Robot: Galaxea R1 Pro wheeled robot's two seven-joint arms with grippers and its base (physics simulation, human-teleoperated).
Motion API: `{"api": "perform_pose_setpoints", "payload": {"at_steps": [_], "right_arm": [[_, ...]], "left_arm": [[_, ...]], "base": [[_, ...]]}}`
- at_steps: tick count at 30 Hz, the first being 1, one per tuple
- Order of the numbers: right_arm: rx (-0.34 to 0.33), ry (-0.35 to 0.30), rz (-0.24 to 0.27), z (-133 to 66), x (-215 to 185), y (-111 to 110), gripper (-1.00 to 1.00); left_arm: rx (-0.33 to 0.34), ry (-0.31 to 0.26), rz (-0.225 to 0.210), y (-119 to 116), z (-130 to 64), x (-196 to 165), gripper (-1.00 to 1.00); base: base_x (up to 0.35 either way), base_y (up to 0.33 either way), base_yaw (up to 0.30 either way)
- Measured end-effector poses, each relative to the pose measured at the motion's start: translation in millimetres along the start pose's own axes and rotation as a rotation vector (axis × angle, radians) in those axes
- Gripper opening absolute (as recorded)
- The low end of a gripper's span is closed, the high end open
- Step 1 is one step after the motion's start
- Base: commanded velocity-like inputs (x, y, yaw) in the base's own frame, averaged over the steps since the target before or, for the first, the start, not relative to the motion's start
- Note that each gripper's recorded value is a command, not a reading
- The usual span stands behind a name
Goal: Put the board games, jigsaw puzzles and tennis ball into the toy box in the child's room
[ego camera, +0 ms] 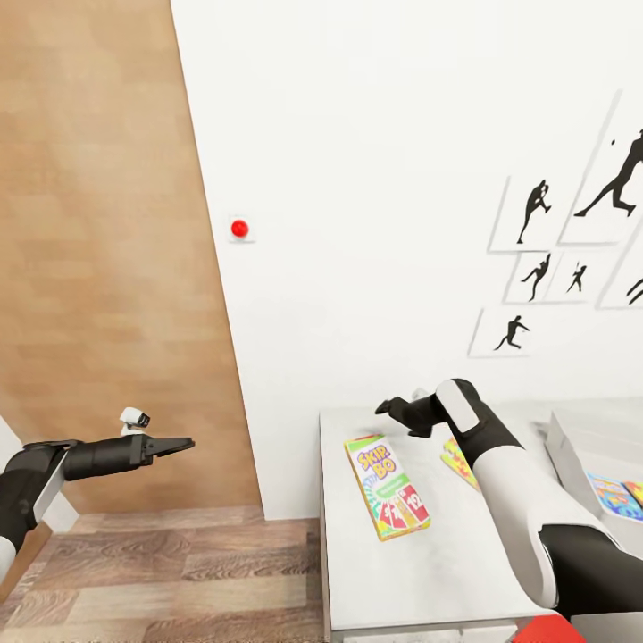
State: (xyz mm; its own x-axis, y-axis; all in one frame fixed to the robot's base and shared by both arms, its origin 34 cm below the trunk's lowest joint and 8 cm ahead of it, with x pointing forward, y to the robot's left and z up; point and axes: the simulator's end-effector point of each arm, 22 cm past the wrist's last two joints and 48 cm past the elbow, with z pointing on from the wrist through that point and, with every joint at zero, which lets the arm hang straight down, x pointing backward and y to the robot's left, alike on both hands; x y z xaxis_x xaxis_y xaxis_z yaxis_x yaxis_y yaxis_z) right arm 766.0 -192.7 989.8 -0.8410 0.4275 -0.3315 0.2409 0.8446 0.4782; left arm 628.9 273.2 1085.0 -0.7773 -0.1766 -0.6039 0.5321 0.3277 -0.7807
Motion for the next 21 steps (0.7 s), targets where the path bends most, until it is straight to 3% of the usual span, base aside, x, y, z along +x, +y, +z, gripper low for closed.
{"api": "perform_pose_setpoints", "payload": {"at_steps": [11,21], "right_arm": [[0.123,-0.003,-0.074,8.5,-1,-31,1.0],[0.141,0.012,-0.078,17.6,4,-39,1.0]], "left_arm": [[-0.003,0.008,-0.017,8,3.0,5,1.0],[-0.007,0.016,-0.033,16,5.2,10,1.0]], "base": [[0.0,0.0,0.0],[0.0,0.0,0.0]]}}
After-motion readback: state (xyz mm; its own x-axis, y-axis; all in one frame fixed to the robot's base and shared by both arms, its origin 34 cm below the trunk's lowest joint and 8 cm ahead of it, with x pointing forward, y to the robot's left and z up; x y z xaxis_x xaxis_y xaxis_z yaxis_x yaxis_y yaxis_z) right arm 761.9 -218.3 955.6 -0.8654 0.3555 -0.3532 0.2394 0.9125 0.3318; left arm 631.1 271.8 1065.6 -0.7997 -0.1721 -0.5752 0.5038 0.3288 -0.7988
